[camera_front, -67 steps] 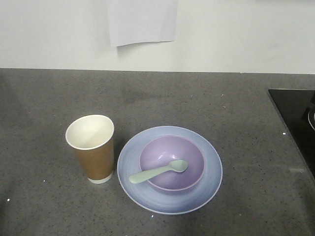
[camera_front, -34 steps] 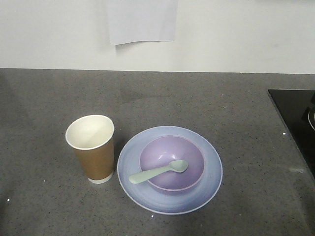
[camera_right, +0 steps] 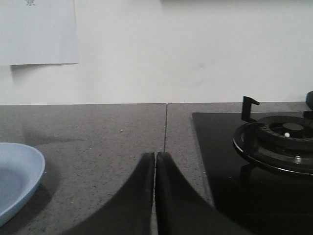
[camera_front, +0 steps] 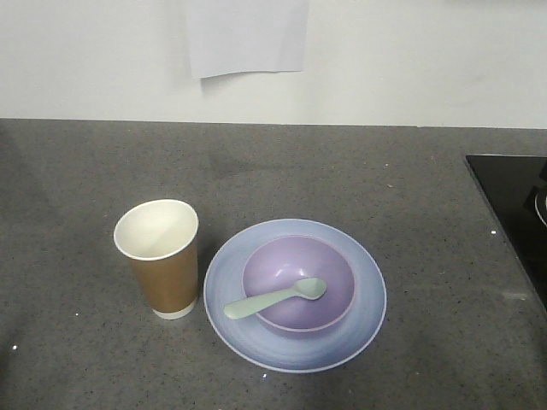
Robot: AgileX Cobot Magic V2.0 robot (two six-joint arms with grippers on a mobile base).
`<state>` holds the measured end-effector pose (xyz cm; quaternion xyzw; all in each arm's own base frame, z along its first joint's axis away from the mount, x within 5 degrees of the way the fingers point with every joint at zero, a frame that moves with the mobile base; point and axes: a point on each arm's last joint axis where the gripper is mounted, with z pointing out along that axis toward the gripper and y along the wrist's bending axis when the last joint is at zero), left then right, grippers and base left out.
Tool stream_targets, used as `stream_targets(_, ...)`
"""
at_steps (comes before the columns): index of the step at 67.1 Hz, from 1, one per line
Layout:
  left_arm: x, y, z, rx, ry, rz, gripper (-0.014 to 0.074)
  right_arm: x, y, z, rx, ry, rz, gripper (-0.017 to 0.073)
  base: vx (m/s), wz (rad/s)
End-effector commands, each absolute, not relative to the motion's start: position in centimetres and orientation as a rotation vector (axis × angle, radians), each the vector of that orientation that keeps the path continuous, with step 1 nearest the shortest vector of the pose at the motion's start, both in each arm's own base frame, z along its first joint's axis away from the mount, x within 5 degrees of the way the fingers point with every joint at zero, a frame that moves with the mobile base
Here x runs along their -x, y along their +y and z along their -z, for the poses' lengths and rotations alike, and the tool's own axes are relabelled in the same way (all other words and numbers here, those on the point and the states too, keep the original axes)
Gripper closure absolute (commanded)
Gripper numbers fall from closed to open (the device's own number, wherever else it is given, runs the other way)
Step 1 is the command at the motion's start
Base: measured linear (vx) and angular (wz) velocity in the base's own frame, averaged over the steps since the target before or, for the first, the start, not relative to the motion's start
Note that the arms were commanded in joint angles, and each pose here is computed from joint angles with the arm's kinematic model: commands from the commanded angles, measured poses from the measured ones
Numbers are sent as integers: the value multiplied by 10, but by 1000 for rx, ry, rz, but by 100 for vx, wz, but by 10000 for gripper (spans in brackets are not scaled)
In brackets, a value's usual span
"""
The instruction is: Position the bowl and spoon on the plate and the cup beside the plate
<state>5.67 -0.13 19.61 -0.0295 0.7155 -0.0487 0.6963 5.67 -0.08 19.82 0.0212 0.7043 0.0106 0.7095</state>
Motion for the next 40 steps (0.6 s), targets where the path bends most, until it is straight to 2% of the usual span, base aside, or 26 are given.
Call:
stream_targets(1, -56, -2, -197, 63, 1524, 124, 599, -56, -2, -204, -41, 1474, 10, 564, 0, 0)
stream_targets(40, -56, -2, -197, 63, 1524, 124, 599, -55, -2, -210, -39, 1408, 11, 564, 0, 0)
